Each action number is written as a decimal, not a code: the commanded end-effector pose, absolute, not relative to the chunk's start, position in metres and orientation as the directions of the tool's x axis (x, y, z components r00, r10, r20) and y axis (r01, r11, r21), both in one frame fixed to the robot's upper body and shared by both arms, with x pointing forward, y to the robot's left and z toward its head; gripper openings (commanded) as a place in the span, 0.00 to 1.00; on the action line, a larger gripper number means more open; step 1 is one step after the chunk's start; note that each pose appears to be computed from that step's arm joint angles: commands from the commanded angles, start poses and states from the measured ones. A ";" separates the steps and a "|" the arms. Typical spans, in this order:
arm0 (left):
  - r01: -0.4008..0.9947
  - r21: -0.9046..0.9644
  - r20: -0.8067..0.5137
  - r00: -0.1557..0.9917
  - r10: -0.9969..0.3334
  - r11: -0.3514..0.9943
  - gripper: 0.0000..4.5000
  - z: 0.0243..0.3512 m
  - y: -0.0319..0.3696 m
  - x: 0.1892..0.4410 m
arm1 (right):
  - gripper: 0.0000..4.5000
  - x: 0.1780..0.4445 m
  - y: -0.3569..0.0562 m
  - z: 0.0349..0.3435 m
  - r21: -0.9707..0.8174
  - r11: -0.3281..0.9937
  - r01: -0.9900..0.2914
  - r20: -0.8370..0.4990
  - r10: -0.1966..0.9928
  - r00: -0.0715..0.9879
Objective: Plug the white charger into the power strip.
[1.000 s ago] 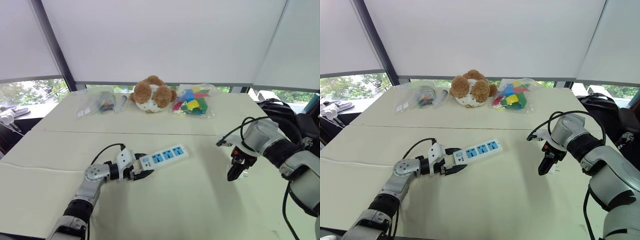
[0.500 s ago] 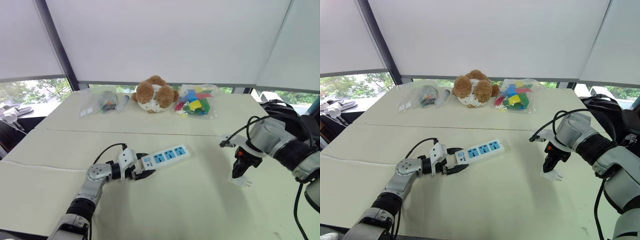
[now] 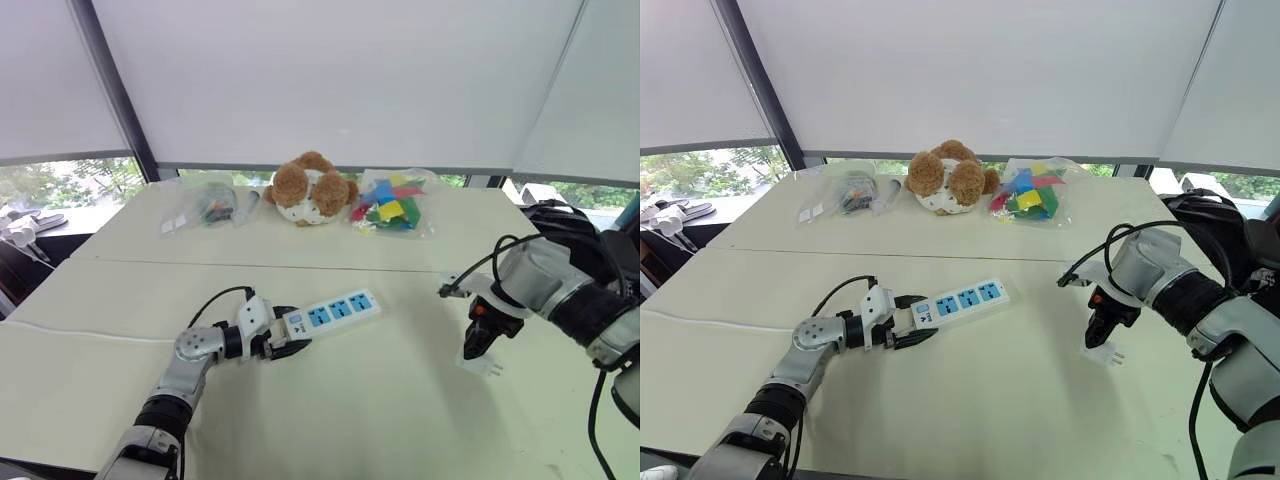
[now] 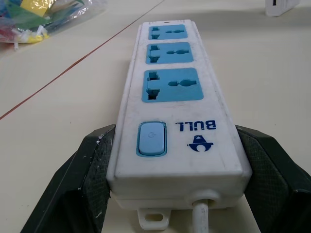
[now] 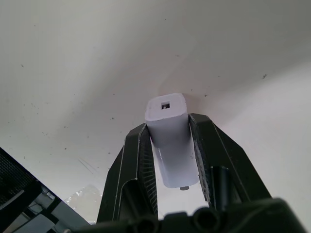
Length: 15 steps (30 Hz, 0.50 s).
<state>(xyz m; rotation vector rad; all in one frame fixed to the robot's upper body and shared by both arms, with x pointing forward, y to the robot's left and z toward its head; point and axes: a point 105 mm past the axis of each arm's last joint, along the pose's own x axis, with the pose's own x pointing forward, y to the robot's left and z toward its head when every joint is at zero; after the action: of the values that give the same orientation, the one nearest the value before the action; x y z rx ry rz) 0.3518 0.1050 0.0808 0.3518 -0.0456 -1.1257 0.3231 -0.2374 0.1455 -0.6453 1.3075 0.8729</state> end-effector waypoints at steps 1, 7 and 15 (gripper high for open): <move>0.907 0.237 -0.267 0.405 -0.875 0.348 0.67 0.045 0.103 0.342 | 0.38 0.316 -0.238 0.139 0.100 0.532 -0.841 -0.983 0.186 0.001; 0.906 0.235 -0.267 0.408 -0.873 0.352 0.67 0.045 0.103 0.343 | 0.99 0.319 -0.237 0.139 0.089 0.552 -0.829 -0.982 0.187 0.019; 0.906 0.234 -0.267 0.408 -0.873 0.352 0.67 0.045 0.103 0.343 | 0.68 0.318 -0.235 0.136 0.094 0.561 -0.823 -0.982 0.189 0.016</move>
<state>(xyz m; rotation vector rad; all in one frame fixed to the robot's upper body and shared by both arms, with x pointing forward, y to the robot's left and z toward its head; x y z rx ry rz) 0.3523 0.1049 0.0807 0.3529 -0.0490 -1.1242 0.3146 -0.2364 0.1278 -0.6093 1.3658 0.8786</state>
